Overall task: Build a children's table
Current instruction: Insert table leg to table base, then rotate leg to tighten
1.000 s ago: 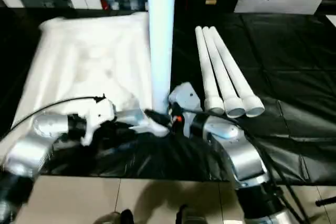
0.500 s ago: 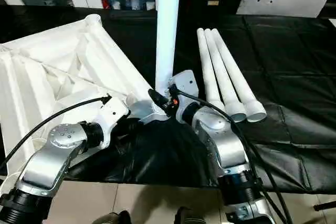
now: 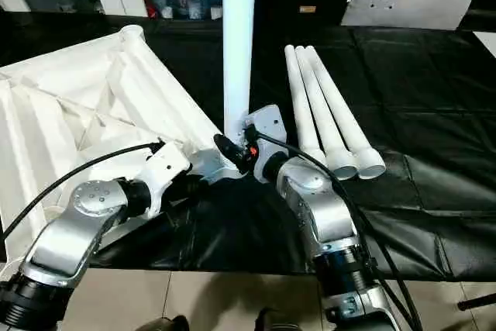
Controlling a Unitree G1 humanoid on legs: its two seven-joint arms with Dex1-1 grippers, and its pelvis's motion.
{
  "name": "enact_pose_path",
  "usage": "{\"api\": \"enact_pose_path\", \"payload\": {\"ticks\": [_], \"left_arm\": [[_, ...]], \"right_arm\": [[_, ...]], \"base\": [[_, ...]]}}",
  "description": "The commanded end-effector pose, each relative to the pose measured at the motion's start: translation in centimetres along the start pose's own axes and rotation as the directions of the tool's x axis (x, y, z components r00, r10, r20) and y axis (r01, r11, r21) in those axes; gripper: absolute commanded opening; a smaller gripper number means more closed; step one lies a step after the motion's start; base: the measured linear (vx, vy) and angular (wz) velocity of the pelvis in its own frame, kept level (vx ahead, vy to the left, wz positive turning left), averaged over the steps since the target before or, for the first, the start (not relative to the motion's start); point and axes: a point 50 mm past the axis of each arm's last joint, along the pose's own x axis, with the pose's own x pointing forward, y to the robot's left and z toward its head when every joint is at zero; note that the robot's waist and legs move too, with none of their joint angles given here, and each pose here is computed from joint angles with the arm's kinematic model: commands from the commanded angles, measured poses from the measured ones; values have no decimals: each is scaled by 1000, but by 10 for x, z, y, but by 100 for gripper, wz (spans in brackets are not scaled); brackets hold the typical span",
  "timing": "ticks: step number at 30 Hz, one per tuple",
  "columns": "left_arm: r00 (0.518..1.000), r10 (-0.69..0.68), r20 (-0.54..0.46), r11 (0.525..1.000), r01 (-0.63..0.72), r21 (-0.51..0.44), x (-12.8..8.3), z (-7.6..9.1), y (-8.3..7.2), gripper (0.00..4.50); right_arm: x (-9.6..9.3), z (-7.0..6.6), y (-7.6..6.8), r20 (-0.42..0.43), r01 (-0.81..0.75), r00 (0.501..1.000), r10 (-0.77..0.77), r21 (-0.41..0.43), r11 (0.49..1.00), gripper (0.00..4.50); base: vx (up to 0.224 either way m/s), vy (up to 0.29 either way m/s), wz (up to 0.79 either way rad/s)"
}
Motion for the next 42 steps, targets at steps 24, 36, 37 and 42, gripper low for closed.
{"api": "enact_pose_path", "payload": {"ticks": [24, 36, 37, 42], "left_arm": [[883, -455, -118, 829, 468, 306, -13, -8, 21, 0], [808, -555, -201, 721, 587, 368, -6, -8, 23, 0], [805, -557, -206, 715, 591, 374, -5, -7, 23, 0], [797, -567, -210, 701, 600, 384, -3, -7, 24, 0]], "right_arm": [[-81, -6, -21, -98, -390, 920, 379, -141, 910, 442], [-75, -3, -19, -191, -529, 845, 499, -172, 831, 442], [-72, -3, -16, -199, -553, 829, 522, -162, 817, 442], [-68, -5, -16, -221, -584, 807, 548, -150, 798, 397]], "base": [[0, 0, 0], [0, 0, 0], [0, 0, 0], [0, 0, 0]]}}
